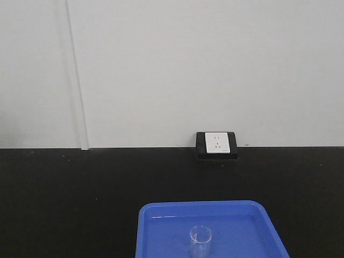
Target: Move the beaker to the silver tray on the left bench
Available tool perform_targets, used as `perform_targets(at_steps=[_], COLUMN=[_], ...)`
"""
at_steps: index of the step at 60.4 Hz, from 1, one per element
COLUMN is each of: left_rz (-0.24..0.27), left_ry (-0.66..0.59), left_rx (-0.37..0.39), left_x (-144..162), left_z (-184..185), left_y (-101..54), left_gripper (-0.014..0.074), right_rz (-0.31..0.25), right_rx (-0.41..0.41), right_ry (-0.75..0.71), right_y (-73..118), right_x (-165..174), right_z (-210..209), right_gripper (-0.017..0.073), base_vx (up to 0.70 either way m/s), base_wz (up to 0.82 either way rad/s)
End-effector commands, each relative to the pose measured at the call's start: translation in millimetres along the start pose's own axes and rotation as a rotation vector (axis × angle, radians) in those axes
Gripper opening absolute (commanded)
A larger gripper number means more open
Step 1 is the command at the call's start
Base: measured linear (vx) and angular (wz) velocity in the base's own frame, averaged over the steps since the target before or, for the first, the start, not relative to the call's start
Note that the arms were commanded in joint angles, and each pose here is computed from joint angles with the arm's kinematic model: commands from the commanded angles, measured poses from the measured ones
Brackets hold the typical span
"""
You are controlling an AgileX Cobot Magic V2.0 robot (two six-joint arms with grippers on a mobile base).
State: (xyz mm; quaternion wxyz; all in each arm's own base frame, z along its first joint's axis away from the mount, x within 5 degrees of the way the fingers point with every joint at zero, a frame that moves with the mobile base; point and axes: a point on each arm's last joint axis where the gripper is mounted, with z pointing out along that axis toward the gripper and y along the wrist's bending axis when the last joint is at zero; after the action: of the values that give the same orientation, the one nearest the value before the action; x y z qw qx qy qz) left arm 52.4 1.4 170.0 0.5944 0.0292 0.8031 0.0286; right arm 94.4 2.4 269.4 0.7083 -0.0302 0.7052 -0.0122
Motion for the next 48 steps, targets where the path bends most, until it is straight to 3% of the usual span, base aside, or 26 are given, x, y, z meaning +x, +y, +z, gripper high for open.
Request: perform_targets(at_steps=[1, 25, 37, 48], left_rz=[-0.002, -0.002, -0.002, -0.002], left_ry=[-0.064, -0.064, -0.064, -0.064], left_rx=[0.005, 0.005, 0.005, 0.005], left_x=[-0.9, -0.9, -0.9, -0.7], left_z=[1.5, 1.5, 1.5, 1.6], left_y=[-0.7, -0.7, -0.7, -0.7], left_gripper=[0.0001, 0.0001, 0.0001, 0.0001], right_rz=[-0.004, 0.015, 0.093, 0.102], right_rx=[-0.011, -0.058, -0.058, -0.079], right_ry=[-0.035, 0.120, 0.236, 0.216], right_y=[-0.3, 4.1, 5.3, 7.6], right_x=[-18.8, 11.5, 33.3, 41.5], right_z=[17.7, 73.2, 90.0, 102.5], right_gripper=[-0.0008, 0.0040, 0.0158, 0.0318], base_vx=[0.00, 0.00, 0.00, 0.00], base_wz=[0.00, 0.00, 0.00, 0.00])
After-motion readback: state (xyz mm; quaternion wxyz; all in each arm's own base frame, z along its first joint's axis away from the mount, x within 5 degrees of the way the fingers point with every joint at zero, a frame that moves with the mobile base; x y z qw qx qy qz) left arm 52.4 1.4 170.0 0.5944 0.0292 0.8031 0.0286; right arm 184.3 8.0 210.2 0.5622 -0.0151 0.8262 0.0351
